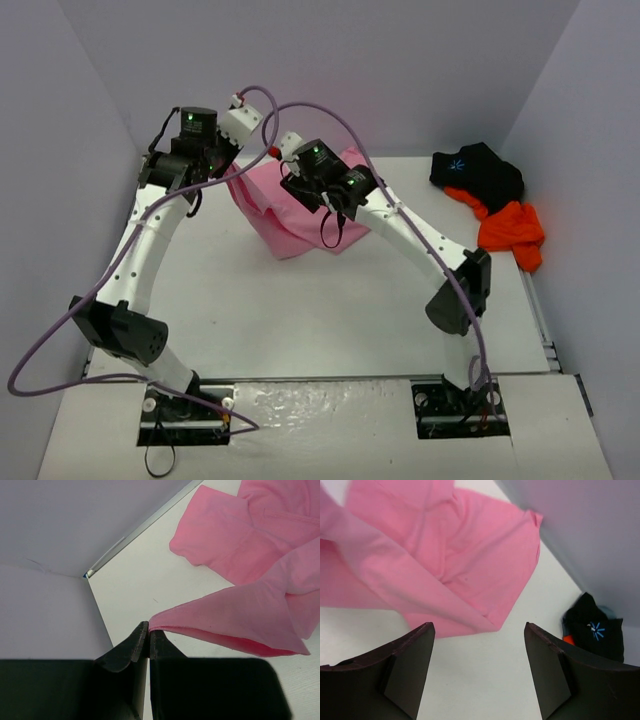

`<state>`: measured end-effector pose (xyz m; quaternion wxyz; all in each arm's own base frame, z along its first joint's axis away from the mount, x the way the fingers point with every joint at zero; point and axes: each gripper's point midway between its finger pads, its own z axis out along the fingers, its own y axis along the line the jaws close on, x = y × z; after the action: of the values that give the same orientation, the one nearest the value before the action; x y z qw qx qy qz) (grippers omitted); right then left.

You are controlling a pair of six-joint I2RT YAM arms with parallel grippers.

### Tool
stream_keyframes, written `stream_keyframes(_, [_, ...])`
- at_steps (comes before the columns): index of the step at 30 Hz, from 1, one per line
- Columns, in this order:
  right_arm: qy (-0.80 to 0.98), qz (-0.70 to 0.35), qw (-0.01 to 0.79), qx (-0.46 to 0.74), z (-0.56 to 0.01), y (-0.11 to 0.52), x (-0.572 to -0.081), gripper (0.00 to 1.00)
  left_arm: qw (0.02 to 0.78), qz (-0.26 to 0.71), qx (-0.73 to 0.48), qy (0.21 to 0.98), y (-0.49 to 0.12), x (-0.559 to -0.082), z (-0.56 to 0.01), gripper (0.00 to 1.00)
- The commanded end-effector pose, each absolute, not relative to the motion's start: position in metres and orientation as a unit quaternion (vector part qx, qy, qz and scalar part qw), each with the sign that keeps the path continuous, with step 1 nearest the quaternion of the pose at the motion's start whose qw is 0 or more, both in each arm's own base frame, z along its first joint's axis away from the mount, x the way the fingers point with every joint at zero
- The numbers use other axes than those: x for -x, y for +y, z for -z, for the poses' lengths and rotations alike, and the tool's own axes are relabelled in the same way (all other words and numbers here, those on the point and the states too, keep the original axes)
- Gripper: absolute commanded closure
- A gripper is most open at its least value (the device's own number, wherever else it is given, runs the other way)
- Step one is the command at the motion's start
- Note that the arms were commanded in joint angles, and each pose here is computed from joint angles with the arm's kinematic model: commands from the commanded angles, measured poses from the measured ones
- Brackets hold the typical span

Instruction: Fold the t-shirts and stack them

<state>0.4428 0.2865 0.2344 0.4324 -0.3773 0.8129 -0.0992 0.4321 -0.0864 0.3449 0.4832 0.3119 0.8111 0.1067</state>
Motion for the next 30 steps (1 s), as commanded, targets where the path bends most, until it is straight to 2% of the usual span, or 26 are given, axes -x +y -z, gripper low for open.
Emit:
stream_keyframes(1, [0.805, 0.068, 0.475, 0.348, -0.279, 0.281, -0.411, 0.32, 0.545, -0.129, -0.288, 0.777, -0.082, -0.434, -0.396, 1.00])
stream_keyframes(7, [0.831, 0.054, 0.402, 0.381, -0.191, 0.283, -0.384, 0.37, 0.549, -0.128, -0.284, 0.776, -0.082, -0.434, -0.403, 1.00])
stream_keyframes(11, [0.831, 0.068, 0.380, 0.400, -0.155, 0.293, -0.377, 0.38, 0.554, -0.131, -0.281, 0.773, -0.080, -0.431, -0.411, 1.00])
stream_keyframes(22, [0.816, 0.084, 0.386, 0.421, -0.137, 0.338, -0.382, 0.40, 0.570, -0.123, -0.274, 0.765, -0.078, -0.417, -0.428, 1.00])
stream_keyframes(30, [0.814, 0.127, 0.378, 0.422, -0.105, 0.353, -0.405, 0.42, 0.579, -0.122, -0.273, 0.758, -0.075, -0.404, -0.440, 1.00])
